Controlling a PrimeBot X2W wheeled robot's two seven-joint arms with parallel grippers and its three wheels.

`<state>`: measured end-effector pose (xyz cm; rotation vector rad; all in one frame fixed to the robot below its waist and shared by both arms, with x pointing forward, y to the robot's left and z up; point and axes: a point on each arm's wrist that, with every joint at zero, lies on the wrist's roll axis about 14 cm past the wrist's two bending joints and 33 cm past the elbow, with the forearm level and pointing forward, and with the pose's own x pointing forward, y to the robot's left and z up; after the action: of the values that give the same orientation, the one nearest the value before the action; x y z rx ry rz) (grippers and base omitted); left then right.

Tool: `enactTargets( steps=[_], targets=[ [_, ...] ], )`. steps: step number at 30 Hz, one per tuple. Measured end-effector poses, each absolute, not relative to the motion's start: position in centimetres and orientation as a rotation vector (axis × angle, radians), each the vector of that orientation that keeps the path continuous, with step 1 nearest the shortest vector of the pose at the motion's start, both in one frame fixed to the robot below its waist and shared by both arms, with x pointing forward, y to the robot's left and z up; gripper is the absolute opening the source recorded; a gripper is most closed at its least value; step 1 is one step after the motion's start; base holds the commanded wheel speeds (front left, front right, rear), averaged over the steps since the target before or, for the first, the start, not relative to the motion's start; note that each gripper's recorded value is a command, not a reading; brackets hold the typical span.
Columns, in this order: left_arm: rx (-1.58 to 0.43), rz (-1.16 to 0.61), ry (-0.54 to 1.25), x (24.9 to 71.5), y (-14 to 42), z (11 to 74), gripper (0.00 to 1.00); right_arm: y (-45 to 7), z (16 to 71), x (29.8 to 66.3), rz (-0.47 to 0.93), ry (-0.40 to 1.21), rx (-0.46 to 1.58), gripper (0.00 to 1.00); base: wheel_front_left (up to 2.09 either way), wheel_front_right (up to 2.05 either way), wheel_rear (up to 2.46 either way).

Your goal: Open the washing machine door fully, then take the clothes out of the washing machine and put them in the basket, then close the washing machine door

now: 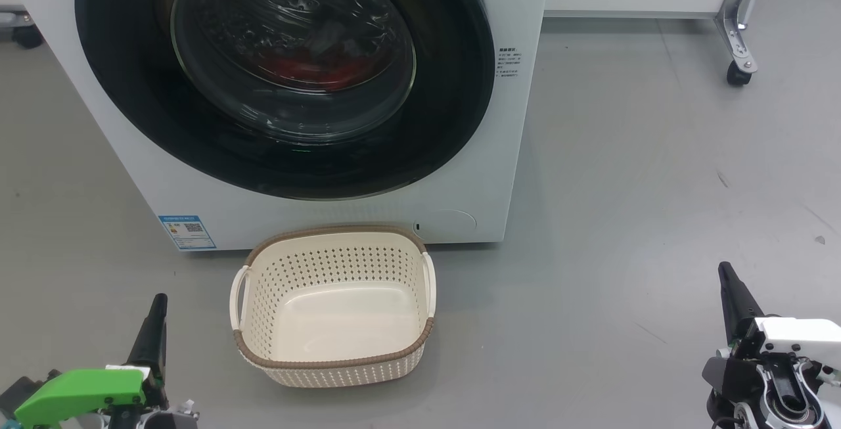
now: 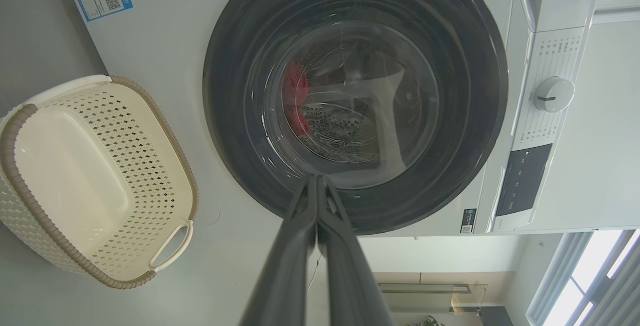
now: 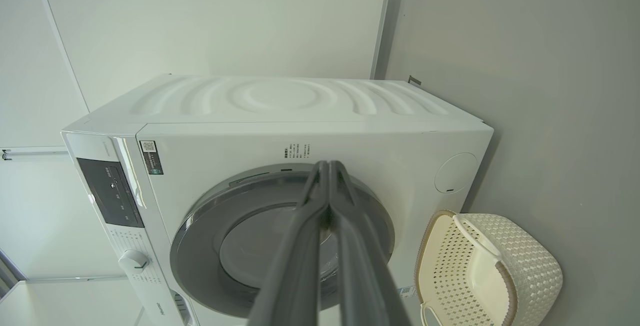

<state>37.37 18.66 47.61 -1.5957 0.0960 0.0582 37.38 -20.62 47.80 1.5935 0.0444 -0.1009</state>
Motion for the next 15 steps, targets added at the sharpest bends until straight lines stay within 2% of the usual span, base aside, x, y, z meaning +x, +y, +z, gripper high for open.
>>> enactTargets(
  steps=[15],
  targets=[
    [-1.595, 0.059, 0.095, 37.37, 18.64, 47.61, 0.0, -20.63, 47.8, 37.38, -0.101, 0.044, 1.591, 0.0, 0.0, 0.0, 0.0]
  ],
)
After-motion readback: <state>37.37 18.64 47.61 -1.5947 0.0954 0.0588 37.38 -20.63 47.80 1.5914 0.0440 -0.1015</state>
